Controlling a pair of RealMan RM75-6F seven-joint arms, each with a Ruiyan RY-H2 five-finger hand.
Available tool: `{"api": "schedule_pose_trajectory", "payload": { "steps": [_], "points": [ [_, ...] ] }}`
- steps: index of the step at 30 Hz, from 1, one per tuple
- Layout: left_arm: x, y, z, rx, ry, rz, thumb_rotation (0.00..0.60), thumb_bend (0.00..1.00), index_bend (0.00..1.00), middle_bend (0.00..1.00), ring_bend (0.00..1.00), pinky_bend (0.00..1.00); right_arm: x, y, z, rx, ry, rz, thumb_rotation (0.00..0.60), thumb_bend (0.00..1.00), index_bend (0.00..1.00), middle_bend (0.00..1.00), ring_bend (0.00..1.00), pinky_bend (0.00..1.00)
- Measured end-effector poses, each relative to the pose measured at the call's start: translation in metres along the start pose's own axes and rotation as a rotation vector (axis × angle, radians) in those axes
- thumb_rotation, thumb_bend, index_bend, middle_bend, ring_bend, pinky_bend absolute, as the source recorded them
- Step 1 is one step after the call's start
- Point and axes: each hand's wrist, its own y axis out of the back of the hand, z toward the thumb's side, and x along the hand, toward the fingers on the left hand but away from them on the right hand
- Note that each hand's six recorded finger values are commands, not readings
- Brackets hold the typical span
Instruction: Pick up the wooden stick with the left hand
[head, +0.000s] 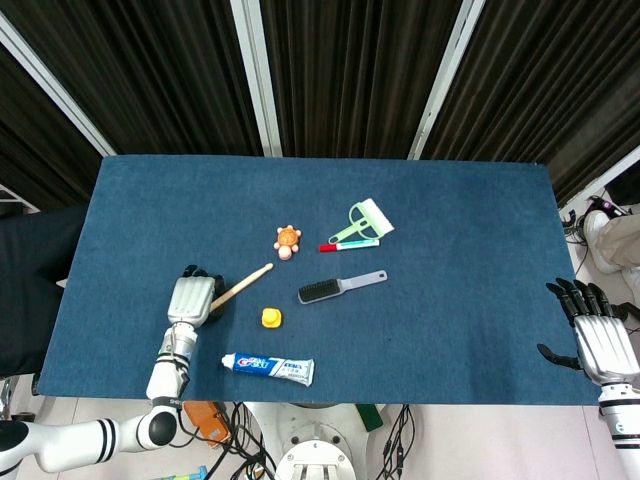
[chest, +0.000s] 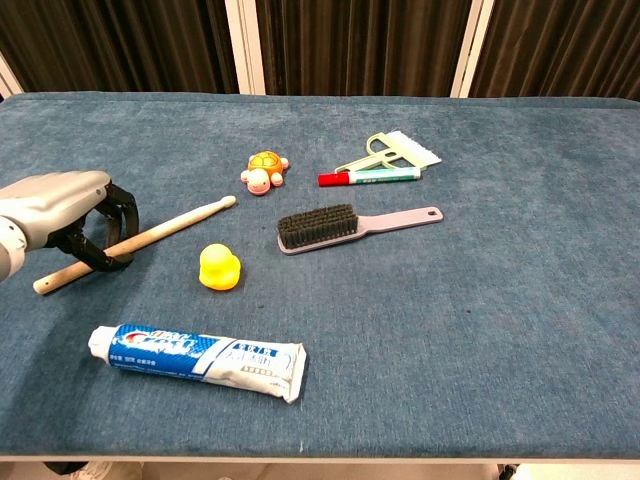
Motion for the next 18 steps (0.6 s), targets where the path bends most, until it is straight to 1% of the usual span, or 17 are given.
{"api": "schedule_pose_trajectory", "payload": {
  "steps": [5,13,18],
  "points": [
    [0.001,0.005,-0.004,-0.027,0.0,0.023,0.6,0.46,0.67,0.69,0.33,0.18,0.0,-0.001,0.0,-0.004,0.001,0.004,0.6,0.29,0.16,0.14,0.08,0.0],
    [-0.003,0.018,-0.008,-0.058,-0.001,0.038,0.6,0.5,0.69,0.71,0.35,0.18,0.0,-0.001,0.001,-0.005,0.002,0.007,0.6,0.29,0.16,0.14,0.08,0.0],
    [-0.006,0.027,-0.013,-0.108,-0.009,0.032,0.6,0.5,0.69,0.71,0.35,0.18,0.0,-0.001,0.0,-0.009,-0.002,0.006,0.6,0.29,0.16,0.14,0.08,0.0]
  ]
}}
